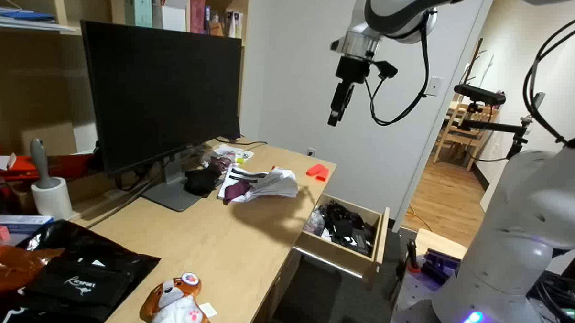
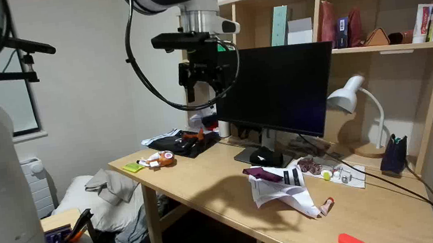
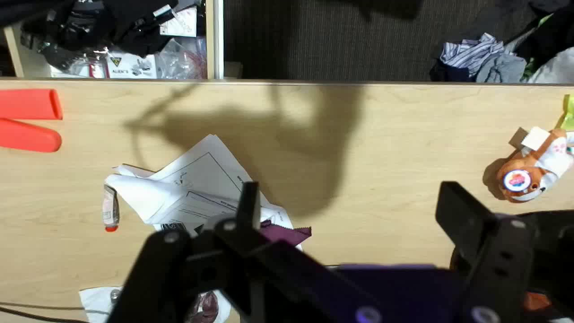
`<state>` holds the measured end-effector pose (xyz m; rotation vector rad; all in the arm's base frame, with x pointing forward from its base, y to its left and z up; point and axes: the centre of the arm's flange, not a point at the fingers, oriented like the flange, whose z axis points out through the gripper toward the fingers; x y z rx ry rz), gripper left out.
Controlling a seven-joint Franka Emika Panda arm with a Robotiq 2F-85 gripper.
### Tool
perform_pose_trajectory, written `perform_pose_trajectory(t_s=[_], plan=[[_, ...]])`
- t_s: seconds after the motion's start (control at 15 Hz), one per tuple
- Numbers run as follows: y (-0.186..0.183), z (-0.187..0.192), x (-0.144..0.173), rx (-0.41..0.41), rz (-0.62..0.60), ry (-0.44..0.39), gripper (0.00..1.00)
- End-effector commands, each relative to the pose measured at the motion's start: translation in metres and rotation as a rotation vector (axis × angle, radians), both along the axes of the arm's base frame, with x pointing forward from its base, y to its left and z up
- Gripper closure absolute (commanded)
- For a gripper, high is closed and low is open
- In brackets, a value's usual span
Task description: Pick up the black object and put it in the open drawer.
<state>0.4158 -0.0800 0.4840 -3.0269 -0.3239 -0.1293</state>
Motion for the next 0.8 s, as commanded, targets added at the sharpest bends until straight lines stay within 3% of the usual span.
perform_pose_trajectory(t_s=[0.0, 0.13, 0.27, 0.47, 0.73], plan=[[0.000, 0.000, 0.000, 0.000, 0.000, 0.000, 0.00], [0.000, 0.000, 0.000, 0.000, 0.000, 0.000, 0.00], [0.018, -0.011, 0.023, 0.015, -0.003, 0.056, 0.00], [0.060, -0.044, 0.071, 0.013, -0.139, 0.083, 0.00], [0.097, -0.094, 0.140, -0.040, -0.359, 0.013, 0.00]])
